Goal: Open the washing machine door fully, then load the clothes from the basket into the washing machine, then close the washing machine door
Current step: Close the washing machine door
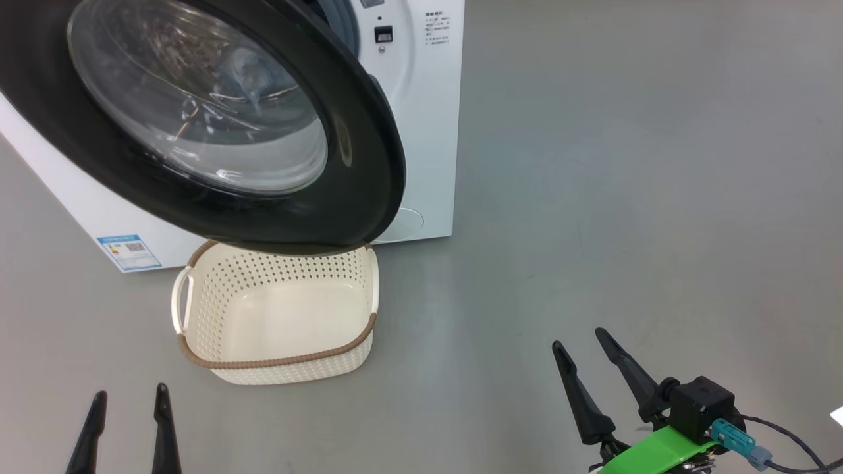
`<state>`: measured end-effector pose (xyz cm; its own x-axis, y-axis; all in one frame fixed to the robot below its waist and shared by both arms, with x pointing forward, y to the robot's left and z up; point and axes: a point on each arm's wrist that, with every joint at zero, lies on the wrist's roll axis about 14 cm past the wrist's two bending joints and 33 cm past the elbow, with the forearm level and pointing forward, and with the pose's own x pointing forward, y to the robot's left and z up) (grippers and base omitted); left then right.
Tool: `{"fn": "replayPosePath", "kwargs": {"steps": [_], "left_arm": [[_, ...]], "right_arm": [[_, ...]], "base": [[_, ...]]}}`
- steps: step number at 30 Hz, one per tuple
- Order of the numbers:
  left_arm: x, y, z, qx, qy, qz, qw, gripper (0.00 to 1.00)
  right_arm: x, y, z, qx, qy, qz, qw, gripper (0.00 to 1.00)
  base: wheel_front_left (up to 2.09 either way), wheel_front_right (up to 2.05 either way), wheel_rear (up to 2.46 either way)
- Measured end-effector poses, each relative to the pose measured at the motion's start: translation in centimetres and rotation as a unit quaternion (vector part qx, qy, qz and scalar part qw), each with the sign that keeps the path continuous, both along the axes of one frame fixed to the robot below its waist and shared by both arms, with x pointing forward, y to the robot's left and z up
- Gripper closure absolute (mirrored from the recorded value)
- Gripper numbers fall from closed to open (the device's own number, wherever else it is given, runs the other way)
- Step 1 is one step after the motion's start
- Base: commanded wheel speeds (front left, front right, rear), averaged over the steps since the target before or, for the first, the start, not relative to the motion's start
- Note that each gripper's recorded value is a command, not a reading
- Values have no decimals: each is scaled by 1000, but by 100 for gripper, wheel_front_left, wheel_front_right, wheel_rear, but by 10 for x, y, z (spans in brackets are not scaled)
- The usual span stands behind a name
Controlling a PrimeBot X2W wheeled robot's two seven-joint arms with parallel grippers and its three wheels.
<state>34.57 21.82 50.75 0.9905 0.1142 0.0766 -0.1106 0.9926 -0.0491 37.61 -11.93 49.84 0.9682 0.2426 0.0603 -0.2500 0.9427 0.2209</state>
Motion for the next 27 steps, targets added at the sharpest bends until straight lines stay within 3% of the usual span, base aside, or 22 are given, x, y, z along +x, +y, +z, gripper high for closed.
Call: {"fn": "replayPosePath", "kwargs": {"steps": [27], "left_arm": [[-9, 5, 0, -1, -1, 9, 1000, 0]], "right_arm": [[-8, -3, 3, 1, -3, -6, 1000, 0]], "base": [[0, 0, 0]]}}
